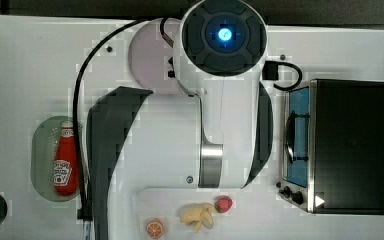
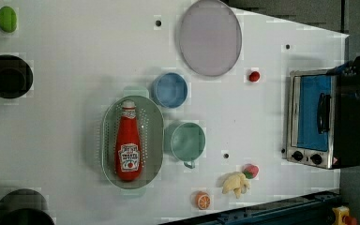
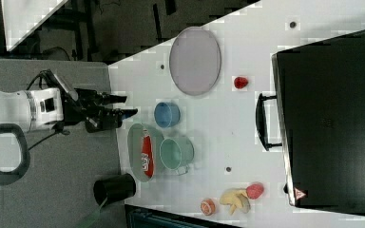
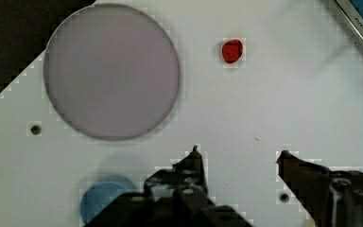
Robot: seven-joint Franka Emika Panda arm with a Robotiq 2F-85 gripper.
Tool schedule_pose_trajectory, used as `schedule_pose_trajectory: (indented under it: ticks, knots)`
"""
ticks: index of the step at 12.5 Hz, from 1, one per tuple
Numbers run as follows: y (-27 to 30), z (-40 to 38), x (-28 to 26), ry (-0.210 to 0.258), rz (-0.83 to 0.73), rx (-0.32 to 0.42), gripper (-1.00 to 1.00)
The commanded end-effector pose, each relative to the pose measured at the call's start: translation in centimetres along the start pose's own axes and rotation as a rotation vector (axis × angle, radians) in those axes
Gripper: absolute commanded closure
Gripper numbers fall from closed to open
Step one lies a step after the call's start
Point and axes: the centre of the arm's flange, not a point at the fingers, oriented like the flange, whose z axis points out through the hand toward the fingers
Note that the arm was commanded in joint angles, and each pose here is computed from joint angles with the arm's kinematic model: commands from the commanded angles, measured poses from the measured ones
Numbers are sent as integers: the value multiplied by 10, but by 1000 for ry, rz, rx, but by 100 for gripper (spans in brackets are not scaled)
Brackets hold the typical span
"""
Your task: Pick ketchup from strainer and place it on the table
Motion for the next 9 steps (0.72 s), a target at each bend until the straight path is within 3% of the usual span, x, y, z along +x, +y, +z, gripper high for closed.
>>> schedule_pose_trajectory:
  ticks: [1,3,7,9]
  knots:
    - [82,-81,-56,-33,135,-20,-60]
    - [71,-80,-60,-17,115,-10,-100]
    - [6,-67,-95,29,-21,4,-100]
    - [-31,-53,-125,29,-110,-10,-100]
